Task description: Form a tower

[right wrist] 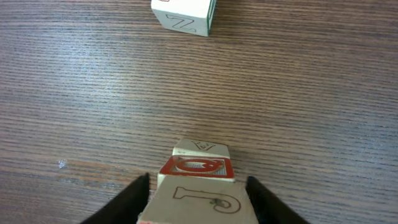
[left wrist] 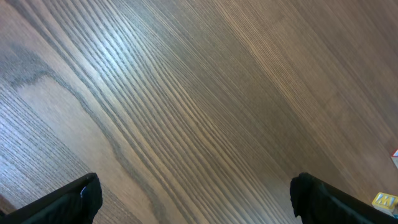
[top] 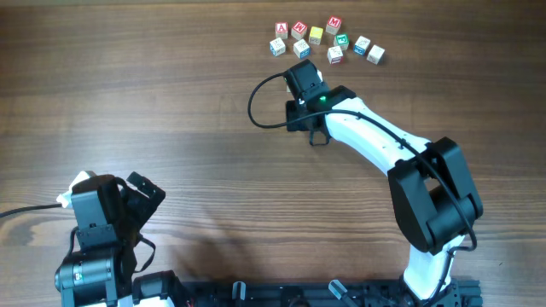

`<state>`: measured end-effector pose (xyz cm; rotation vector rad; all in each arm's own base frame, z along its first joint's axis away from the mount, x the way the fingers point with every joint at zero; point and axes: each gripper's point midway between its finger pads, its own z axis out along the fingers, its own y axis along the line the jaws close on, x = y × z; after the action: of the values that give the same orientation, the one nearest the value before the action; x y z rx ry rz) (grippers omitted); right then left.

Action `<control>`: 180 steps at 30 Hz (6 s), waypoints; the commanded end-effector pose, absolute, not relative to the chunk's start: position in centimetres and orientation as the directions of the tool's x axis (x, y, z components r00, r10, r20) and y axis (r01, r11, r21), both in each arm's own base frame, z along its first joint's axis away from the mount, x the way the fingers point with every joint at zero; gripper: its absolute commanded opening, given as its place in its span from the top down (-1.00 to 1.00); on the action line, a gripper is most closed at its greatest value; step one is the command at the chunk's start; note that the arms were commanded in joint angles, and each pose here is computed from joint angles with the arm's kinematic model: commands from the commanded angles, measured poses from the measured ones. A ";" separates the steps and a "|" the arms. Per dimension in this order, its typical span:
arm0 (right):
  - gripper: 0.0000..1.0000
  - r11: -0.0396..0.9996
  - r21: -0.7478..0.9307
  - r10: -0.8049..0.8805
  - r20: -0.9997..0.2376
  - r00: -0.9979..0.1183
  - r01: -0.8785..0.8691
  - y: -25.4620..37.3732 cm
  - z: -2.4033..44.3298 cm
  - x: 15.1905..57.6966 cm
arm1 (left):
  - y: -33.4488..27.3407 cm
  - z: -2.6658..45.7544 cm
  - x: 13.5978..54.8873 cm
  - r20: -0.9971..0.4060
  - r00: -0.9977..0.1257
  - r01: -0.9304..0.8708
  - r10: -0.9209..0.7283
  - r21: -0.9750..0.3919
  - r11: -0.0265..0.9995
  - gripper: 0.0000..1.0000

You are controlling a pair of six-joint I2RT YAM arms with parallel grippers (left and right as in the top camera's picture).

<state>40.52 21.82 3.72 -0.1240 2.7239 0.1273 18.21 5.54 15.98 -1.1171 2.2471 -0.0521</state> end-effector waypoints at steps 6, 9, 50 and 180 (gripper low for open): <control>0.32 0.993 0.051 -0.078 -0.396 -0.915 -0.107 21.7 3.0 40.3 | 5.5 15.9 18.1 -0.510 -0.453 -0.705 -0.731 -0.297 0.644 -1.00; 0.40 0.993 0.051 -0.078 -0.396 -0.915 -0.107 21.7 3.0 40.3 | 5.5 15.9 18.1 -0.509 -0.453 -0.705 -0.732 -0.297 0.644 -1.00; 0.68 0.998 0.056 0.036 -0.425 -0.904 0.014 22.2 5.1 41.1 | 5.5 15.9 18.1 -0.510 -0.453 -0.705 -0.731 -0.297 0.644 -1.00; -0.99 0.999 0.021 0.048 -0.372 -0.927 0.043 22.3 0.4 40.4 | 5.5 15.9 18.1 -0.510 -0.453 -0.705 -0.731 -0.297 0.644 -1.00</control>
<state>40.60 22.36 1.41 0.0630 2.7367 0.0283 18.22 5.53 15.97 -1.1166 2.2474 -0.0524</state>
